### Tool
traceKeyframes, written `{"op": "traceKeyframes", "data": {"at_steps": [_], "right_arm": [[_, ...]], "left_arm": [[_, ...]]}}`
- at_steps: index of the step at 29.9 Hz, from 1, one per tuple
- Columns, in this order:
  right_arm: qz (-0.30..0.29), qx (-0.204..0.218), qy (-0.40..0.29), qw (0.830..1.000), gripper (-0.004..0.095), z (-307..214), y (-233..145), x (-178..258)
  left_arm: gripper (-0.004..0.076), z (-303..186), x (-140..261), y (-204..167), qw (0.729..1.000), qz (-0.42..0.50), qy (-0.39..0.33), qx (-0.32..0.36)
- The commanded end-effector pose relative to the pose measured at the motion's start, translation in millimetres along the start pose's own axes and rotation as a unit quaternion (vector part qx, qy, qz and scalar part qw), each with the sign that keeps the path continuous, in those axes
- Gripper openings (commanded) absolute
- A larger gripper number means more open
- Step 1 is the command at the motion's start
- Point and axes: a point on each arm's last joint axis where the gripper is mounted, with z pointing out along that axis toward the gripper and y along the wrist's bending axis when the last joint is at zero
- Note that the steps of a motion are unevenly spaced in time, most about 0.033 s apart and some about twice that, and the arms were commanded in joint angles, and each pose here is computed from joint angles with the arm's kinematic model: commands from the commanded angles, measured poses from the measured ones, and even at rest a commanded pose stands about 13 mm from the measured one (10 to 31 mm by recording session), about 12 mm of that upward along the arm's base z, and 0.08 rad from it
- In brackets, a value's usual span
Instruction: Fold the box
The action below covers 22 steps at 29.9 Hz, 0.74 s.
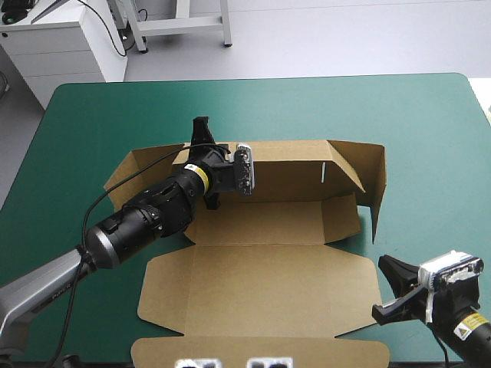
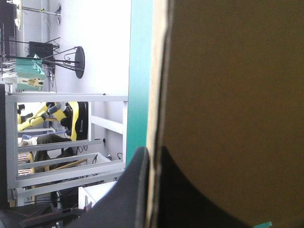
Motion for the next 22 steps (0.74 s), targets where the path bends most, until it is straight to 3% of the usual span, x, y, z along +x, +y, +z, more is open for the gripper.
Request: {"op": "traceKeyframes", "data": {"at_steps": [1, 15, 22], "right_arm": [[-0.002, -0.001, -0.049, 0.999, -0.0014, -1.5, 4.4, -41.8], [-0.027, -0.011, 0.014, 0.999, -0.0014, 73.2, 6.7, -180.7], [-0.032, 0.021, 0.097, 0.994, -0.0014, 132.5, -7.0, -225.5]], "left_arm": [[-0.0008, -16.8, -4.2, 18.2, 0.998, -0.001, -0.024, -0.050], [-0.0008, -8.4, 6.2, 4.5, 0.996, 0.004, -0.003, -0.091], [-0.0008, -5.5, 6.3, 2.7, 0.996, 0.011, 0.001, -0.088]]}}
